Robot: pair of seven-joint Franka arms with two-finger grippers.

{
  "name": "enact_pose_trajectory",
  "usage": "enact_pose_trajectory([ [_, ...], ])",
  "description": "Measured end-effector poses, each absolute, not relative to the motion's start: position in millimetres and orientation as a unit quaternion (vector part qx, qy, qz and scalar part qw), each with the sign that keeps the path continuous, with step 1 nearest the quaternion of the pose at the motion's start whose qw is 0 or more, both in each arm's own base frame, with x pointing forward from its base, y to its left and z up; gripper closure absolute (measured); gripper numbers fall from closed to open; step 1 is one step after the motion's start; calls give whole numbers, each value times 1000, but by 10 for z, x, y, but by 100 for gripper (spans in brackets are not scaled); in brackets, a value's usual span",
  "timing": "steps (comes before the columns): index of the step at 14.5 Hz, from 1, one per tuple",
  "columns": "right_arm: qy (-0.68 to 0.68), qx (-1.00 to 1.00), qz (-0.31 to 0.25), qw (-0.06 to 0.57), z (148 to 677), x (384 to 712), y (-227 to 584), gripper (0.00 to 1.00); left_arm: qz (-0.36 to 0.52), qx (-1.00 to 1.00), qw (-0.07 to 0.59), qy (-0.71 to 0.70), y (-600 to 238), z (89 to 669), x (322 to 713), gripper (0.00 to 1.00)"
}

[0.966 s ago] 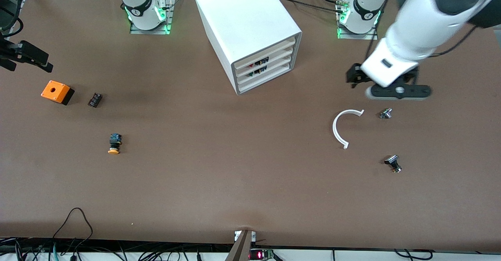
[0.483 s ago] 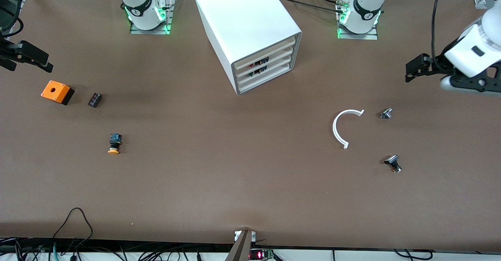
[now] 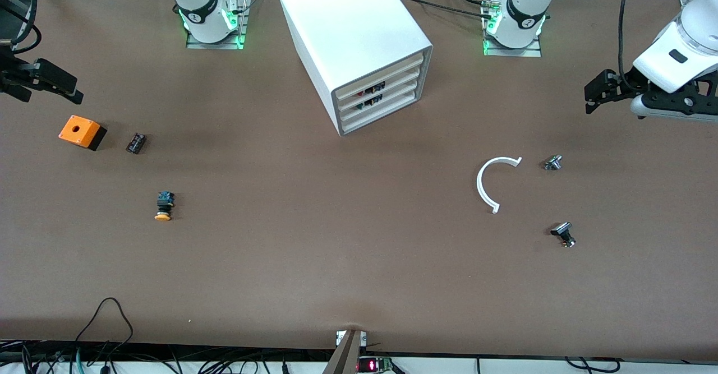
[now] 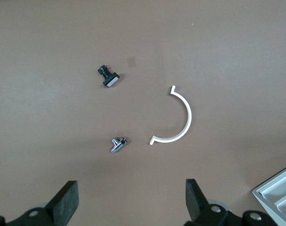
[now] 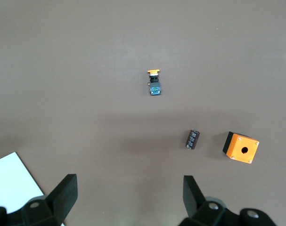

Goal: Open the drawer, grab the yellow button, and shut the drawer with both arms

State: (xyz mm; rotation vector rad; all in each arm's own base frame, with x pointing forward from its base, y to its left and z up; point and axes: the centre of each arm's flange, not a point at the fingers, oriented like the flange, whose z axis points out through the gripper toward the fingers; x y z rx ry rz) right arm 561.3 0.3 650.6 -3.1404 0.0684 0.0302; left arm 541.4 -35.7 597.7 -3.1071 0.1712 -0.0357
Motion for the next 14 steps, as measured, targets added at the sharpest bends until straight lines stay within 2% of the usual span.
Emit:
enact_pose_trajectory([
  [14,21,-1000,8,0,6517,5613,6,0,-3,-999,2,53,-316,5922,5431,0],
])
